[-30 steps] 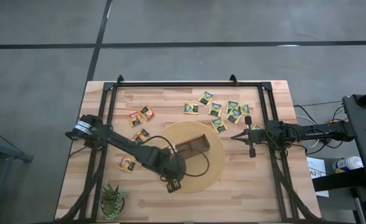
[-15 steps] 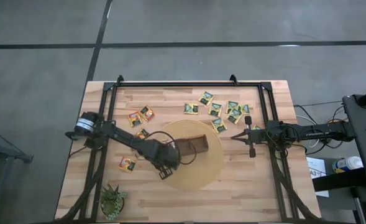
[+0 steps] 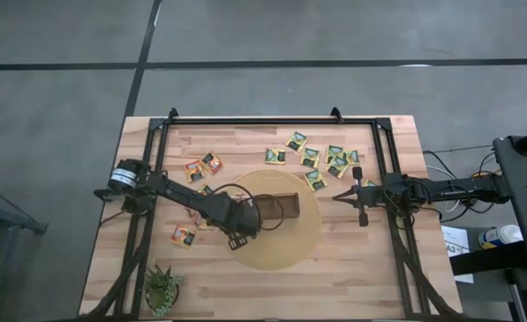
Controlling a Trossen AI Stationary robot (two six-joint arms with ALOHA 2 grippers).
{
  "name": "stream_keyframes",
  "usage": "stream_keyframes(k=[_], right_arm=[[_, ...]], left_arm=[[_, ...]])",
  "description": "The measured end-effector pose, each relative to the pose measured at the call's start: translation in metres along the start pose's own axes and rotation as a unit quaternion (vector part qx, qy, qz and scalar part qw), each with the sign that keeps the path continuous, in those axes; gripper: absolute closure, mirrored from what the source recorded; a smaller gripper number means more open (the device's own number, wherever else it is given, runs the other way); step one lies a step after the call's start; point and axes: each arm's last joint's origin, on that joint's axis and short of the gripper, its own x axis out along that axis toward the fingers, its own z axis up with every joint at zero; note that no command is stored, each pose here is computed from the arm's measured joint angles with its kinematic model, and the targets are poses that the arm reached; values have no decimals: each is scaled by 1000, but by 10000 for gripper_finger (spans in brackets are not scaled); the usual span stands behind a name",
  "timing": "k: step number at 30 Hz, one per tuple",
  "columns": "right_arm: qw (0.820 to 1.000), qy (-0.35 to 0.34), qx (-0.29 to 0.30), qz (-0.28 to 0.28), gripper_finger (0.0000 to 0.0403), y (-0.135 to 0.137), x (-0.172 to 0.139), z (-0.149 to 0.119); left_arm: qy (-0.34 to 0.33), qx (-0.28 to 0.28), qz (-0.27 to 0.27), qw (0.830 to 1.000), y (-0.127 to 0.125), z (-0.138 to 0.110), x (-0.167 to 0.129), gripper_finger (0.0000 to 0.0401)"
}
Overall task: Pick & Place Tea
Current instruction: Adjust the wooden organizer, then put the orange tea bag into the middle section of the wooden organizer
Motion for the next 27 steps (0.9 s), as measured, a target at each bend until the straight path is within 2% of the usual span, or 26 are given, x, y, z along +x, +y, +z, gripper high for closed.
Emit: stream_keyframes(k=[6,13,19,23,27], right_arm=[[1000,0,0,0,394,0,0,0],[1000,0,0,0,394,0,0,0],[1000,0,0,0,394,0,0,0],[1000,0,0,0,394,0,0,0],[1000,0,0,0,394,0,0,0]], left_arm=[[21,8,24,999,2,1,-14,401],[69,21,48,996,-2,-6,-52,401],[71,11,67,995,-2,-8,-67,399],[85,15,54,995,-2,-8,-67,377],[105,5,33,994,-5,-10,-68,330]])
